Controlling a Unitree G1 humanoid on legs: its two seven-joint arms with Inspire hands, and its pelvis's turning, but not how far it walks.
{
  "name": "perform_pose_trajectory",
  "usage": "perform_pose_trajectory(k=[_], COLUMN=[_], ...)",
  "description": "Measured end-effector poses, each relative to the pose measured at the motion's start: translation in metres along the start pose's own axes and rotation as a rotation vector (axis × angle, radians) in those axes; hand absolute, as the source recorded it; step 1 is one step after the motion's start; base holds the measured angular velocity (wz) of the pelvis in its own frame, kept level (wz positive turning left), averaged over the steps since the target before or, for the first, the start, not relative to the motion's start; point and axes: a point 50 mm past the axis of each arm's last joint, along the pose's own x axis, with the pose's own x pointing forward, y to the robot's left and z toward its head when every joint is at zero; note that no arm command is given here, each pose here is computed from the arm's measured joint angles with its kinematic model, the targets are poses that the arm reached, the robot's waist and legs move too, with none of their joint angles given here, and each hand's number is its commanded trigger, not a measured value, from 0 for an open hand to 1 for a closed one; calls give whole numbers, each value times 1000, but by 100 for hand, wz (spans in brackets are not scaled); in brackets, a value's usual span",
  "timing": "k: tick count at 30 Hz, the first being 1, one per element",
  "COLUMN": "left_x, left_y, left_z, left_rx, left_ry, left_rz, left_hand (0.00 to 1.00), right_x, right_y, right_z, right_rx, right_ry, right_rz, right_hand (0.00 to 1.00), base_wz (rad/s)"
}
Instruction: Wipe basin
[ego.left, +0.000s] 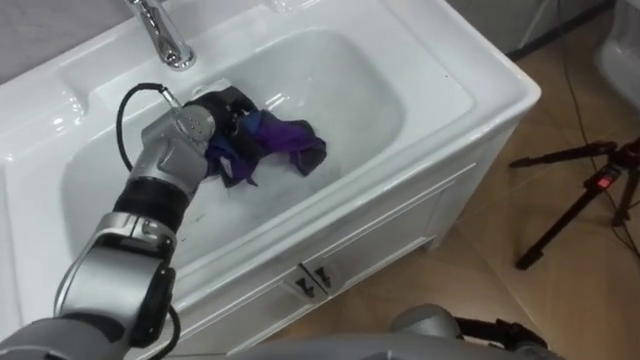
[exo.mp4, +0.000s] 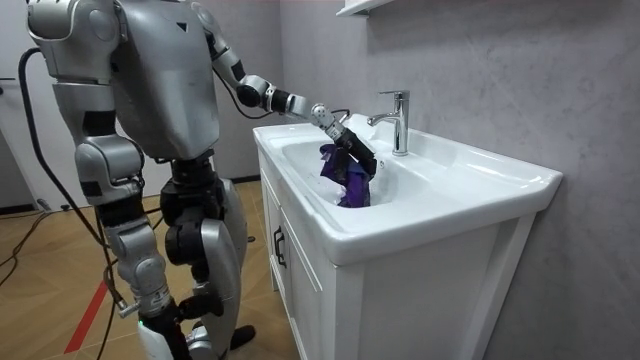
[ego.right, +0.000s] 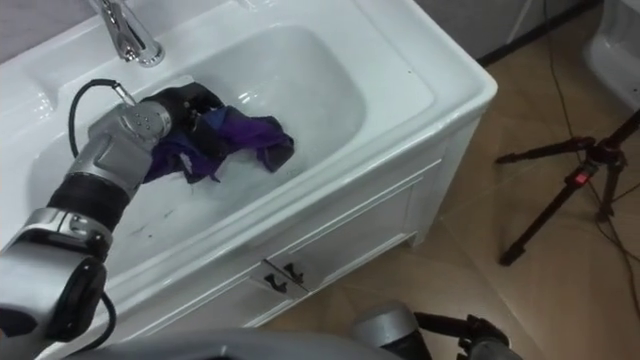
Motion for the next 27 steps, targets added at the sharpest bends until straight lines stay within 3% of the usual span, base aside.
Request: perform_pose_trajectory(k=[4, 11, 14, 17, 18, 27], left_x=[0, 0, 1, -2, -5, -14], left_y=[3, -4, -25, -56, -62, -93], left_z=[6, -5, -27, -59, -67, -97], left_rx=[69, 62, 50, 21, -41, -200], left_ry=[-3, 17, 70, 147, 149, 228], left_rz=[36, 49, 26, -33, -8, 55], left_hand=[100, 100, 100, 100, 100, 100], right_x=[-1, -4, -5, -6, -6, -7], right_y=[-9, -30, -33, -33, -33, -32], right_z=[-9, -30, -38, -40, -44, -47], right_rx=[0, -130, -178, -182, -177, -228], right_ry=[26, 112, 156, 171, 183, 183], right_rz=[-39, -113, -124, -126, -131, -150], right_hand=[0, 0, 0, 0, 0, 0], base_wz=[0, 0, -4, -4, 4, -9])
